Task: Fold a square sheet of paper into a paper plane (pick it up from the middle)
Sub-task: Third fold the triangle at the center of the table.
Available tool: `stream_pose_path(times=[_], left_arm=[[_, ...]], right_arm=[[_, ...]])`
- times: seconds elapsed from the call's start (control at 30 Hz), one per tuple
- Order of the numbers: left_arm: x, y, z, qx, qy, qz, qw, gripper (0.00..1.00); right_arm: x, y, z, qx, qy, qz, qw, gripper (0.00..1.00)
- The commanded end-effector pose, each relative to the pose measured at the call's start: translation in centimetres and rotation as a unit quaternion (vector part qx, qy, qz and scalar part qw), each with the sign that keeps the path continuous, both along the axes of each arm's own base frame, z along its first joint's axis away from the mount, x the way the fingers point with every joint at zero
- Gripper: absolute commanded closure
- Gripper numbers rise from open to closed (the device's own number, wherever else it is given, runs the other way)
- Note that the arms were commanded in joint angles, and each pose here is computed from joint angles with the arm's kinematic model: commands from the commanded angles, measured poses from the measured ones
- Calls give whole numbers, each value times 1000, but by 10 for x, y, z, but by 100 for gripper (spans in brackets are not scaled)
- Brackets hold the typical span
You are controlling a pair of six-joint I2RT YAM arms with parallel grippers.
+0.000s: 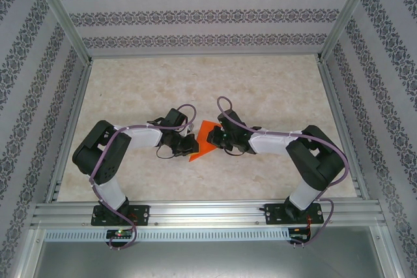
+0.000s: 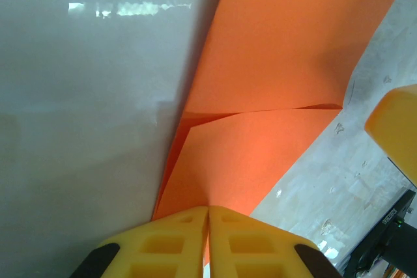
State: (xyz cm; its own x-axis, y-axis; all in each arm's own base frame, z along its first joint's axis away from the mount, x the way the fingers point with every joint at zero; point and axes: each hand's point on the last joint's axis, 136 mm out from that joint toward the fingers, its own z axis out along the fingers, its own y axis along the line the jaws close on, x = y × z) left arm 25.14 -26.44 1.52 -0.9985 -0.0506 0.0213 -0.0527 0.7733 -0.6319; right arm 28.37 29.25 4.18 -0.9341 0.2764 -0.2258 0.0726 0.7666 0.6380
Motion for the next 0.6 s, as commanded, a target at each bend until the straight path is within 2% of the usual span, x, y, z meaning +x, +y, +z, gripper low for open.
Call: stream_pose_path(times=[0.0,0.4,0.57], left_arm=[[-21,27,-32,76,36,7,996,87],[-19,24,-28,69,32,7,997,87],[-19,24,-27,68,31,5,997,87]], right_arm=[[6,8,9,25,-12,3,1000,91],[0,21,-15,25,18,22,999,91],[-4,12,-32,6,35,5,999,91]])
